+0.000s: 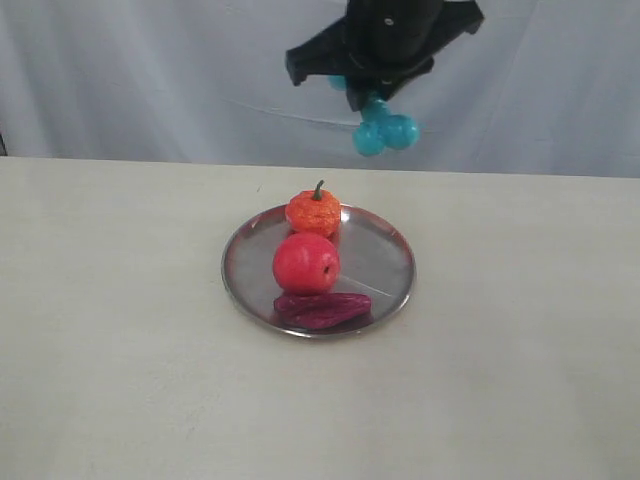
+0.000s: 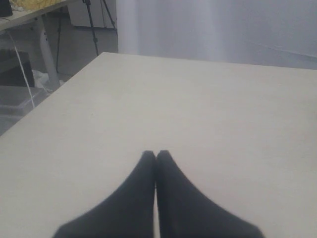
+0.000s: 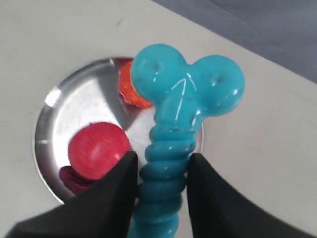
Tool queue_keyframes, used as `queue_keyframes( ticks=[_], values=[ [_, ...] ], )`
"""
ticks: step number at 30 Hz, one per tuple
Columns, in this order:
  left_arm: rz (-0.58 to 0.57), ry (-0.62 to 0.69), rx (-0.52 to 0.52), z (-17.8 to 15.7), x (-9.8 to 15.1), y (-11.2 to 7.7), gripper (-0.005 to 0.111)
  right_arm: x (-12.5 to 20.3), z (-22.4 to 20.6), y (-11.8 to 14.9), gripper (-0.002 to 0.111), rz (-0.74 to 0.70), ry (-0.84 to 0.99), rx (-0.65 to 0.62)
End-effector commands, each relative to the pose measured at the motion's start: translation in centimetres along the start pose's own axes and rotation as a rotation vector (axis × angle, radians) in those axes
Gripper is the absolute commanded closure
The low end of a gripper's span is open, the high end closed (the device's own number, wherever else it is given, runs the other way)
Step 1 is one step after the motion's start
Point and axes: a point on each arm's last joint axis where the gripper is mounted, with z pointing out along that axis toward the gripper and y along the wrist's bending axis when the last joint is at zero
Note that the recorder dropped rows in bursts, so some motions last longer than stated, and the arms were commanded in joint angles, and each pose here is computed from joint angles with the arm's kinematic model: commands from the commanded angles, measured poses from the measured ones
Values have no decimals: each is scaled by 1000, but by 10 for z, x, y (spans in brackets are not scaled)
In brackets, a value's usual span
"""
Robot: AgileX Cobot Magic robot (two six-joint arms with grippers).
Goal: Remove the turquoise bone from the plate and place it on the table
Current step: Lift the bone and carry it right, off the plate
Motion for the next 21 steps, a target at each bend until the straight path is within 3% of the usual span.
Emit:
queue_keyframes(
  ticks=[1, 6, 12, 21],
  values=[
    [-4, -4, 0, 0, 0, 0, 107, 23, -7, -36, 109, 69, -54, 29],
    [-4, -4, 0, 0, 0, 0, 107, 60, -5, -83, 109, 171, -102, 20],
    [-4, -4, 0, 0, 0, 0, 107, 104, 26, -136, 109, 345, 2, -46],
    [-4, -4, 0, 0, 0, 0, 107, 143, 65, -147, 109, 476, 104, -58]
  ],
)
